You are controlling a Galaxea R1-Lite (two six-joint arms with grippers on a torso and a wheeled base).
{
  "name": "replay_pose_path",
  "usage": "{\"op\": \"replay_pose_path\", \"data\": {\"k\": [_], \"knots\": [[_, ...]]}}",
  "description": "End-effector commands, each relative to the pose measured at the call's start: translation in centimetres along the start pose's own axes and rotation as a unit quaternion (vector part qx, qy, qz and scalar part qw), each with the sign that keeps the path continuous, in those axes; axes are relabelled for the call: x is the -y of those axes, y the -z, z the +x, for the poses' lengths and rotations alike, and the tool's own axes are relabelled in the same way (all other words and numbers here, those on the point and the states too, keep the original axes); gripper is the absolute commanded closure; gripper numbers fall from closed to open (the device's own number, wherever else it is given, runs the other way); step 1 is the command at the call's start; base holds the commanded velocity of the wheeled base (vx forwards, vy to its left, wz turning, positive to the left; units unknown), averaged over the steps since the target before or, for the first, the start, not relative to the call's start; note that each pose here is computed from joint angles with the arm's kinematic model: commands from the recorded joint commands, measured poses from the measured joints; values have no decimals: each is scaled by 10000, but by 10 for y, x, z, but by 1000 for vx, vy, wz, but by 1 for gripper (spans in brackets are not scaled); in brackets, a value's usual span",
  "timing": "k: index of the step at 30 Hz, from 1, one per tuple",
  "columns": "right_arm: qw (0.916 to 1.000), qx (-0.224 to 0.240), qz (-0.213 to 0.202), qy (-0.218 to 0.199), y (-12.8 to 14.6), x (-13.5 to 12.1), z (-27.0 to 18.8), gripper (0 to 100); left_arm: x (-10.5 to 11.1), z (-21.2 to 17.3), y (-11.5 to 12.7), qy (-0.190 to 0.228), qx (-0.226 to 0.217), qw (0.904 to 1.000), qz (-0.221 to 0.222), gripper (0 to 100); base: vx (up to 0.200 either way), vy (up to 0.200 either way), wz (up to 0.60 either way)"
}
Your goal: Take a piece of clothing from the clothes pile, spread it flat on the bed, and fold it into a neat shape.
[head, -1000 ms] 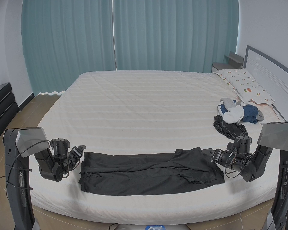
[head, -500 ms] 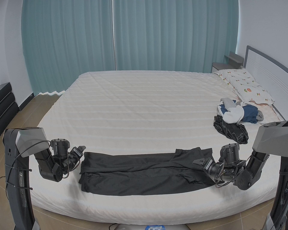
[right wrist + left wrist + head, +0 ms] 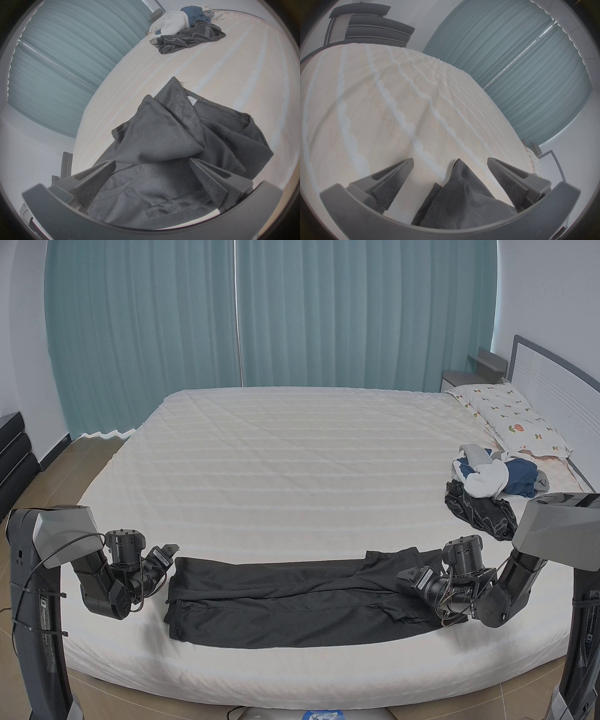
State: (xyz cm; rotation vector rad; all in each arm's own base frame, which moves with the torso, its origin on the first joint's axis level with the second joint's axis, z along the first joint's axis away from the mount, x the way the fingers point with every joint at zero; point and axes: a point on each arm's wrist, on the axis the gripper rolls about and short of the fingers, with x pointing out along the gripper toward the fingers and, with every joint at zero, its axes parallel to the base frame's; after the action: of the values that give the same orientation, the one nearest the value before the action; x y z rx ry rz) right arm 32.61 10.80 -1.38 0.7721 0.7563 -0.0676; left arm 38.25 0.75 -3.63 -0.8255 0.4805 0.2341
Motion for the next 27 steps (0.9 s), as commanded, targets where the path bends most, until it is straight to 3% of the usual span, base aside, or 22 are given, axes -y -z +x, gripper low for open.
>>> {"op": "replay_pose_path", "data": {"k": [1, 5, 13, 17, 27], "knots": [[9997, 61, -3, 238, 1, 2, 17, 100, 0, 0, 0, -1, 3, 10000, 0, 0, 0, 0, 0], [9991, 222, -37, 367, 0, 2, 17, 100, 0, 0, 0, -1, 3, 10000, -7, 0, 0, 0, 0], [9979, 488, -415, 8, -12, -19, -6, 100, -1, 0, 0, -6, -3, 10000, 0, 0, 0, 0, 0], [9927, 609, -1030, -151, -15, -26, -13, 100, -1, 0, 0, -11, 2, 10000, -3, 0, 0, 0, 0], [9783, 340, -2043, -108, 6, 13, -9, 100, -1, 0, 0, -6, -3, 10000, 0, 0, 0, 0, 0]]}}
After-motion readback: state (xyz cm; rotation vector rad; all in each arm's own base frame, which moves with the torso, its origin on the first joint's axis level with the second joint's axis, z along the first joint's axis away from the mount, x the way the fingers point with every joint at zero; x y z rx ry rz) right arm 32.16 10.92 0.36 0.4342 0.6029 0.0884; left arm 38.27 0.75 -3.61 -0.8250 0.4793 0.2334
